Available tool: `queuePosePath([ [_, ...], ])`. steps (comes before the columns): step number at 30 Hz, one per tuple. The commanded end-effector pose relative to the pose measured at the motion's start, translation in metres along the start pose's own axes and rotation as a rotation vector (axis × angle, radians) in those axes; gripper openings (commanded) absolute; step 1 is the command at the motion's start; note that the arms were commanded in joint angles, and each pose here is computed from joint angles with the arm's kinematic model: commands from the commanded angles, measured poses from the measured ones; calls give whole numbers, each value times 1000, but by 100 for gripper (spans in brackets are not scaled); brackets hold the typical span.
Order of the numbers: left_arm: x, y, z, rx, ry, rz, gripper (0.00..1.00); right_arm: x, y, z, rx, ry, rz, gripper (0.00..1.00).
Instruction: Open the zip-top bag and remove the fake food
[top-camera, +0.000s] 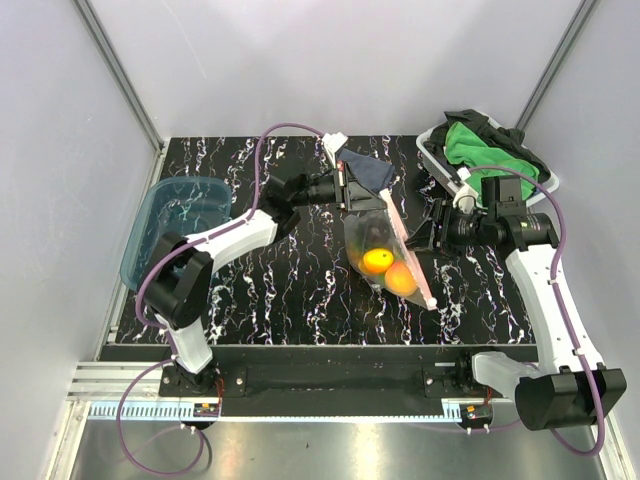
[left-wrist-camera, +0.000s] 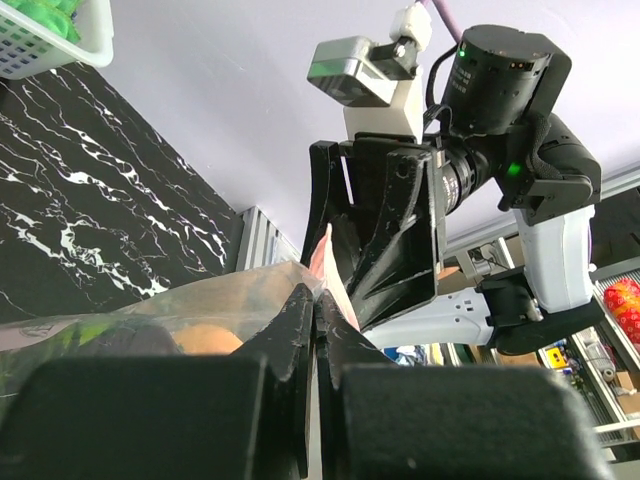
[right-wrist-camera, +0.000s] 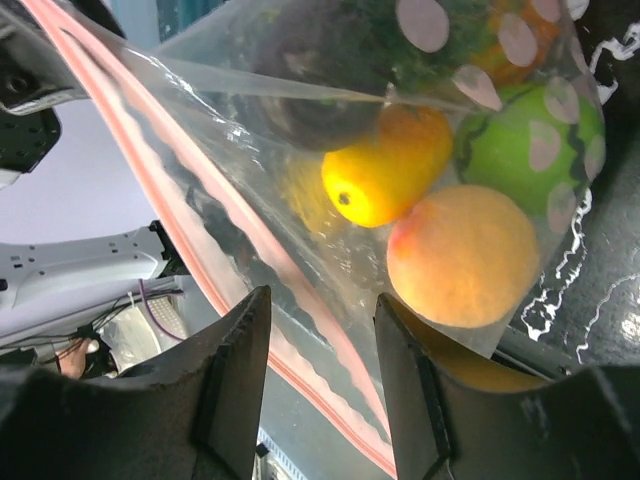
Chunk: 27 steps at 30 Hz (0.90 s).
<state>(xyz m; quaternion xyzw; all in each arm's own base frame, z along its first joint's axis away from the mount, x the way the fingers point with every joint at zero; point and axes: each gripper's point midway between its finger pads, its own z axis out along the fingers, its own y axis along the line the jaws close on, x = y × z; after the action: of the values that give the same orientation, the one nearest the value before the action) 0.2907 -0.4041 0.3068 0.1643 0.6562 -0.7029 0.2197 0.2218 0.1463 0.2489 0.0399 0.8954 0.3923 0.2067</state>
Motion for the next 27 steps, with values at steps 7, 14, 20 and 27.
queuePosePath([
  [7, -10, -41, 6, 102, -17, 102, 0, 1, 16, 5, -135, 4, -66, 48],
  [14, -11, -43, 11, 106, -7, 101, 0, 2, 18, 7, -150, 5, -44, 15],
  [20, -25, -48, 12, -121, -28, 262, 44, -7, 35, -17, -102, -72, -4, 0],
  [27, -18, -48, -35, -469, -80, 397, 75, -8, 50, -31, -121, -114, 36, 0],
])
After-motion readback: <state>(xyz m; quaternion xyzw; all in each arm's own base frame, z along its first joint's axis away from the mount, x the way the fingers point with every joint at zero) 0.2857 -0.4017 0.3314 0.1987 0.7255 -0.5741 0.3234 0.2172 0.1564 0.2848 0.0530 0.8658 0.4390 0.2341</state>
